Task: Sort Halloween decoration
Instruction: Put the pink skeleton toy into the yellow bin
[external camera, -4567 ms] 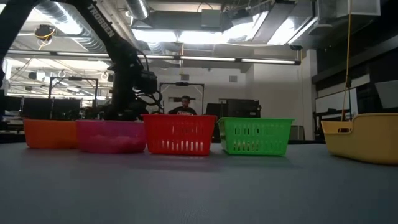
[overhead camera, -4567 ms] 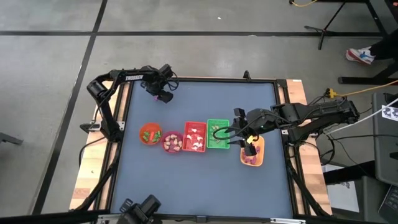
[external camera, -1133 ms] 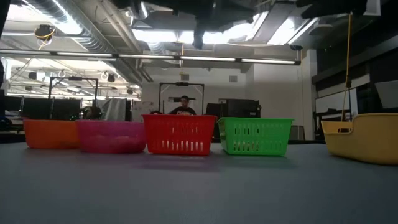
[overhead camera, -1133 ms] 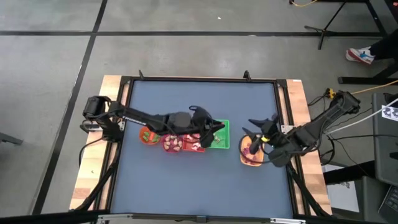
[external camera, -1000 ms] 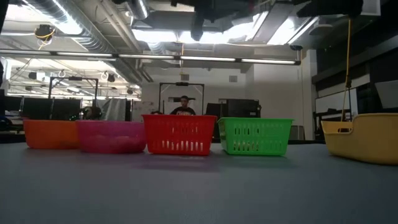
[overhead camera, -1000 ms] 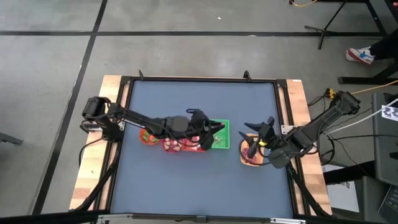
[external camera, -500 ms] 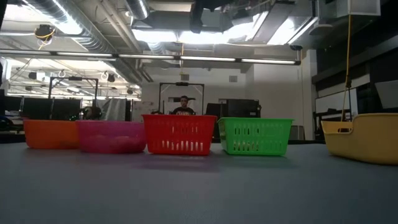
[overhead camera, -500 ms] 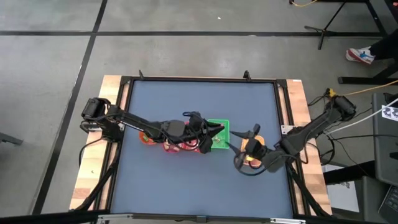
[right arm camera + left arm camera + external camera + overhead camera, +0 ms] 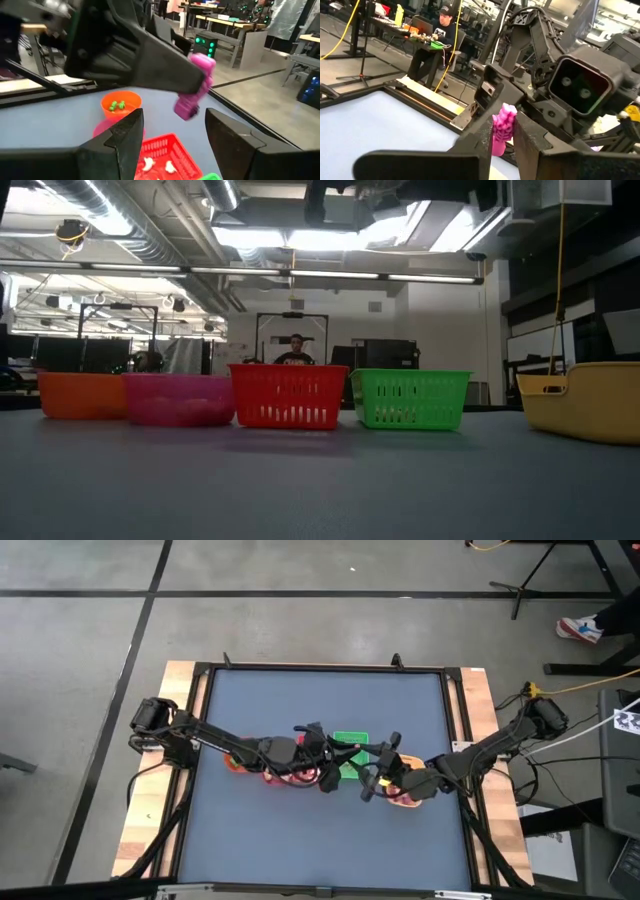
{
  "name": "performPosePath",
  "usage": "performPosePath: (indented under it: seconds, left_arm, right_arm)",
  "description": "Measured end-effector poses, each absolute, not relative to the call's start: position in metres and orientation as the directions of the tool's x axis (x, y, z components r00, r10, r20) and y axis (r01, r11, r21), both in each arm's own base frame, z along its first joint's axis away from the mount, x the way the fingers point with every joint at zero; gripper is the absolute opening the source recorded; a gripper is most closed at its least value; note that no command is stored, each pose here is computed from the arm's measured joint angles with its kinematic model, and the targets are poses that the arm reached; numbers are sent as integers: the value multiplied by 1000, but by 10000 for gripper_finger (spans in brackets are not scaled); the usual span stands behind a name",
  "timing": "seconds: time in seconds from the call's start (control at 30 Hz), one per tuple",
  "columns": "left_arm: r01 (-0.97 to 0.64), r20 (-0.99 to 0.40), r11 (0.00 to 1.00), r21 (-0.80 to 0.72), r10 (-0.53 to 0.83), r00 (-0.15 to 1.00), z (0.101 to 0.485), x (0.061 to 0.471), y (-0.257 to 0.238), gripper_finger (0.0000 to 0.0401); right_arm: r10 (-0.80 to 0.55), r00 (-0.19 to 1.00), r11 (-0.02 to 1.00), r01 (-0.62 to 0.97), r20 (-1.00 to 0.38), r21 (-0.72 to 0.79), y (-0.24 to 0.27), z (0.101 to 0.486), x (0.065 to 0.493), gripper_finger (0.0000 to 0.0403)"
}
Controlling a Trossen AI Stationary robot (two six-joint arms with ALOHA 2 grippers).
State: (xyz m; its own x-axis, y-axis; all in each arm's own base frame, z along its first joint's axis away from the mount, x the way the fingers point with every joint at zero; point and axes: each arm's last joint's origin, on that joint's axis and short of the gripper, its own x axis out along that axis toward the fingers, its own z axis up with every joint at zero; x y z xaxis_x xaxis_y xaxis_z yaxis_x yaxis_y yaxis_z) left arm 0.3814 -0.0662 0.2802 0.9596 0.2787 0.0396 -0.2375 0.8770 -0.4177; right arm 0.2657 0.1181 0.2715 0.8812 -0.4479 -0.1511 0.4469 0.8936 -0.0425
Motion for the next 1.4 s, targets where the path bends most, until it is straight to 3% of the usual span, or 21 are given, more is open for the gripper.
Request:
performPosePath:
  seconds: [0.67, 1.17, 1.4]
  left_arm:
    - [-228, 35, 906, -356, 257, 966, 280, 380, -75, 41]
    - [-231, 34, 905, -356, 259, 965, 280, 380, -75, 41]
    - [-229, 34, 899, -372, 260, 965, 280, 380, -75, 41]
  right_arm:
    - [-467, 879, 883, 469, -99, -2, 118, 278, 268, 207]
    - [-461, 882, 886, 464, -99, 4, 118, 278, 268, 72]
    - [-463, 881, 885, 466, -99, 4, 118, 278, 268, 42]
